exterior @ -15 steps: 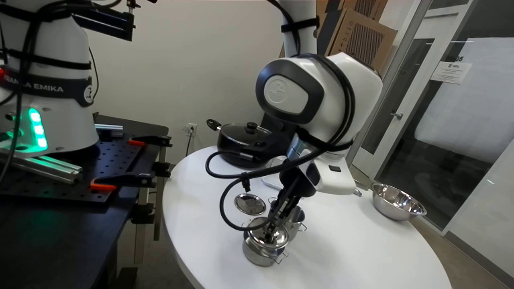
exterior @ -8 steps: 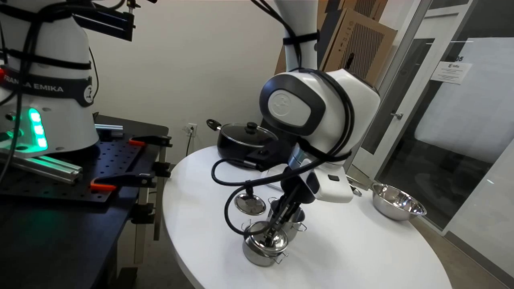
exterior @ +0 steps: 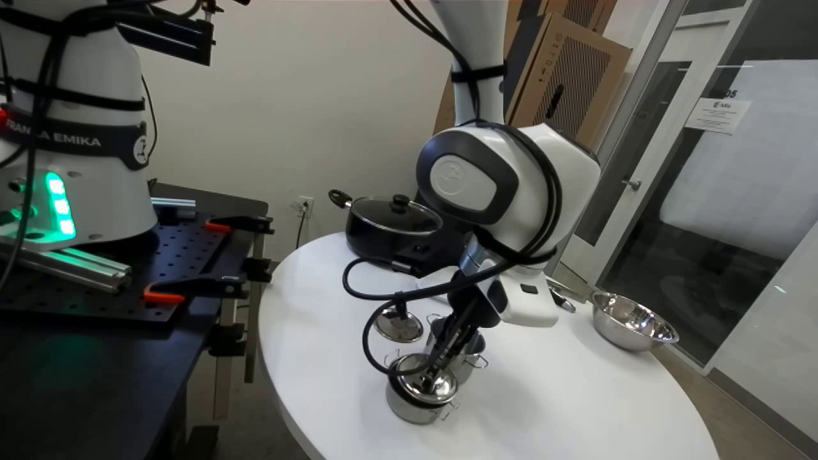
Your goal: Close the lid on the smaller pot
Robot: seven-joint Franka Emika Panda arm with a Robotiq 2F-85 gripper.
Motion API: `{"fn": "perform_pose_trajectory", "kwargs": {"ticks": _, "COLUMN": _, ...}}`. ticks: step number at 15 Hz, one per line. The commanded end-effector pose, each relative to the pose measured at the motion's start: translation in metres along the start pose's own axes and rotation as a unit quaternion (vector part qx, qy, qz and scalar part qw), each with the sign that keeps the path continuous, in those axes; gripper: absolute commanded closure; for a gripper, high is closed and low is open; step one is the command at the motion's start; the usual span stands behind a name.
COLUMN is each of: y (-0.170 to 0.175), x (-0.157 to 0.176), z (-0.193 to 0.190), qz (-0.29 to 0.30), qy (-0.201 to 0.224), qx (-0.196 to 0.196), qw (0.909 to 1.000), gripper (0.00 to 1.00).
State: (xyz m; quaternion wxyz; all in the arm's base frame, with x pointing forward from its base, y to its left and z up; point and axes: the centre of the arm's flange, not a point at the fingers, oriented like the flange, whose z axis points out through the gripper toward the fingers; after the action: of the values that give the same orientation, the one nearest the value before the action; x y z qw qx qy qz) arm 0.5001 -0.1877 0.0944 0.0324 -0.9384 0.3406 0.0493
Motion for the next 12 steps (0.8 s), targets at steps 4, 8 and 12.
{"fn": "perform_pose_trajectory", "kwargs": {"ticks": 4, "y": 0.0026, "x": 0.0020, "z": -0.0019, "qz": 0.009, "qy": -0.003, "qx": 0.006, "qw": 0.9999, "gripper": 0.94}}
{"fn": "perform_pose_trajectory", "kwargs": {"ticks": 8, "y": 0.0040, "x": 0.0000, "z": -0.0020, "qz": 0.009, "qy": -0.004, "qx": 0.008, "qw": 0.9999, "gripper": 0.94}}
{"fn": "perform_pose_trajectory", "kwargs": {"ticks": 12, "y": 0.0043, "x": -0.0059, "z": -0.0026, "qz": 0.004, "qy": -0.003, "qx": 0.010, "qw": 0.9999, "gripper": 0.94}}
